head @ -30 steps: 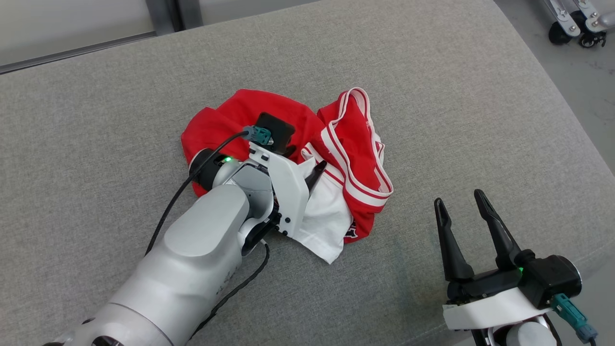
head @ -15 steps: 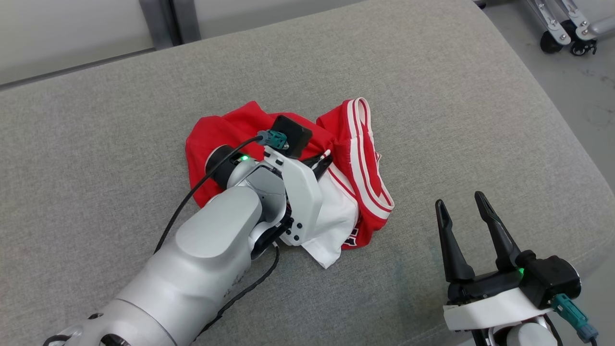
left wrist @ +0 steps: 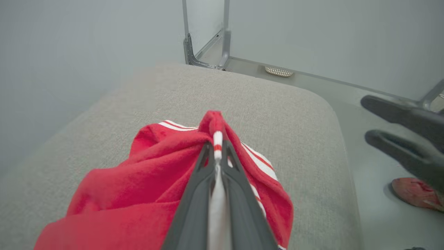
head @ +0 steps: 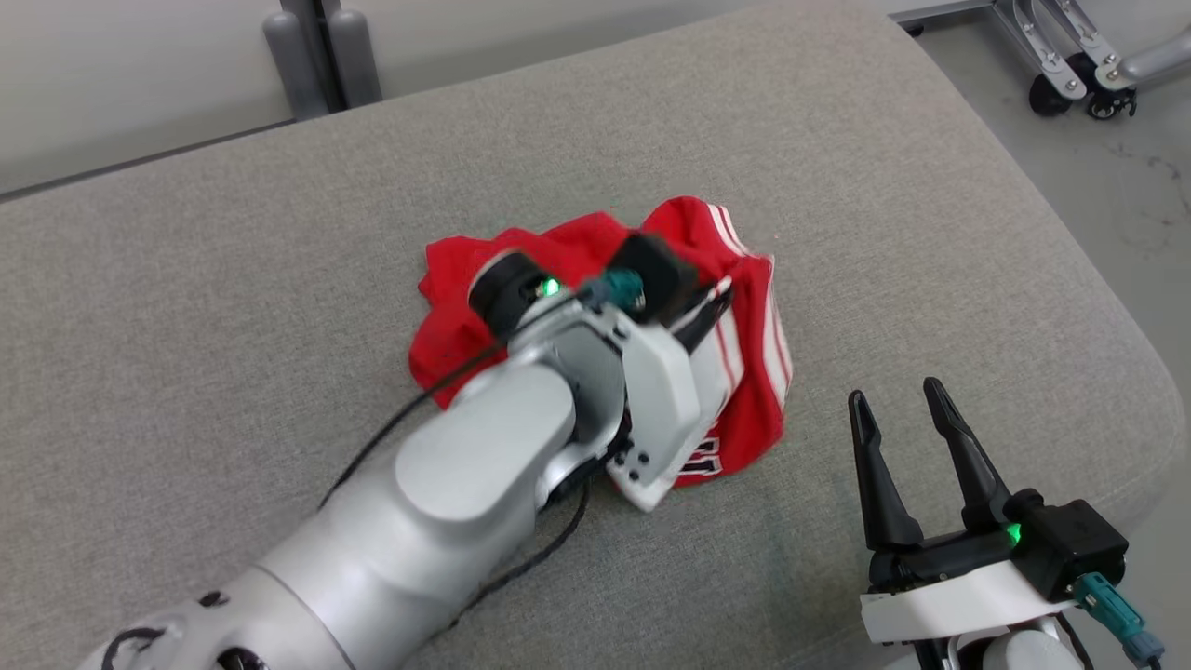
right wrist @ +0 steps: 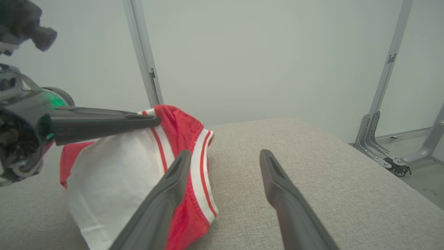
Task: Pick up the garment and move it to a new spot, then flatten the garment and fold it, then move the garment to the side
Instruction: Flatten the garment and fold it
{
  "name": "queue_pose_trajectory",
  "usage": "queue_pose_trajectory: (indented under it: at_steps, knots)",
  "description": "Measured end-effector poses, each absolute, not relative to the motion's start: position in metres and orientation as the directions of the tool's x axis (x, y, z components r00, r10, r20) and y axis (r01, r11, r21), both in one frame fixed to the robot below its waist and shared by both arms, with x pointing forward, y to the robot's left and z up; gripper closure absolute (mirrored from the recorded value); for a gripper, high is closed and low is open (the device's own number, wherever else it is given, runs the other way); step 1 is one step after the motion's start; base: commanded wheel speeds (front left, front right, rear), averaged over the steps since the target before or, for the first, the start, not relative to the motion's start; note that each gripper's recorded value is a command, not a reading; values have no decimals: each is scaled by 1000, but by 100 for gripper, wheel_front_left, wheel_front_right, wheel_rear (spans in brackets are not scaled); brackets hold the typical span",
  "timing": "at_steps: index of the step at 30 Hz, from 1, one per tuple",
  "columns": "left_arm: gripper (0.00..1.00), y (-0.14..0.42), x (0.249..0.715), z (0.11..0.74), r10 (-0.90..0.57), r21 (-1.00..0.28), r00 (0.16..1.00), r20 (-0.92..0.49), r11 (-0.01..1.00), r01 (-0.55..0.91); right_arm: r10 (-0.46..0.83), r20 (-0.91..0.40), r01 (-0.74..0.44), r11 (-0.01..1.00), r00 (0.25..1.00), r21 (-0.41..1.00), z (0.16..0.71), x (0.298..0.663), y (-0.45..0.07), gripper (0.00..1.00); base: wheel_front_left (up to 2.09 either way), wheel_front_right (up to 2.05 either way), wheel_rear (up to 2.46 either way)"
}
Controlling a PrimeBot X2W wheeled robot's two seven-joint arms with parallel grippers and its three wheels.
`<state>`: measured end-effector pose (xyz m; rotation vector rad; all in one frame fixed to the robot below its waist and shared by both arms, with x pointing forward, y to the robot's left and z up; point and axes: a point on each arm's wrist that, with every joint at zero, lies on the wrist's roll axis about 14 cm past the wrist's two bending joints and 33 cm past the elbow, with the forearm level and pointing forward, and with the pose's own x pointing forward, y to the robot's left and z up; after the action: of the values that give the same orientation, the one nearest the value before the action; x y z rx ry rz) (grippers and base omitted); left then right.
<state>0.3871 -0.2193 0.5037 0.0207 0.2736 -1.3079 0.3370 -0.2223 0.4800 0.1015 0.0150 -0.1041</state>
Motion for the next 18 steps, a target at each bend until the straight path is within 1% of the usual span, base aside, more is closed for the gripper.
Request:
queue_pose_trajectory:
  at_steps: [2,3,4,7,12,18]
  knots:
    - [99,-214,382,480,-938,-128,237,-253,275,953,-107,-29,110,988,994,104,477,339,-224,0,0,0,0]
    - [65,-212,377,467,-933,-122,228,-278,270,955,-109,-35,112,988,993,103,476,340,-224,0,0,0,0]
    - [0,-209,371,455,-929,-121,218,-300,263,957,-113,-39,116,988,993,100,474,342,-226,0,0,0,0]
    - [0,-207,357,441,-933,-117,202,-297,245,962,-128,-55,133,987,990,94,469,344,-232,0,0,0,0]
    - [0,-207,347,448,-947,-51,221,-233,239,970,-122,-69,128,988,990,91,463,350,-232,0,0,0,0]
    - [0,-202,344,457,-952,-29,242,-185,252,967,-97,-62,102,990,993,95,464,359,-225,0,0,0,0]
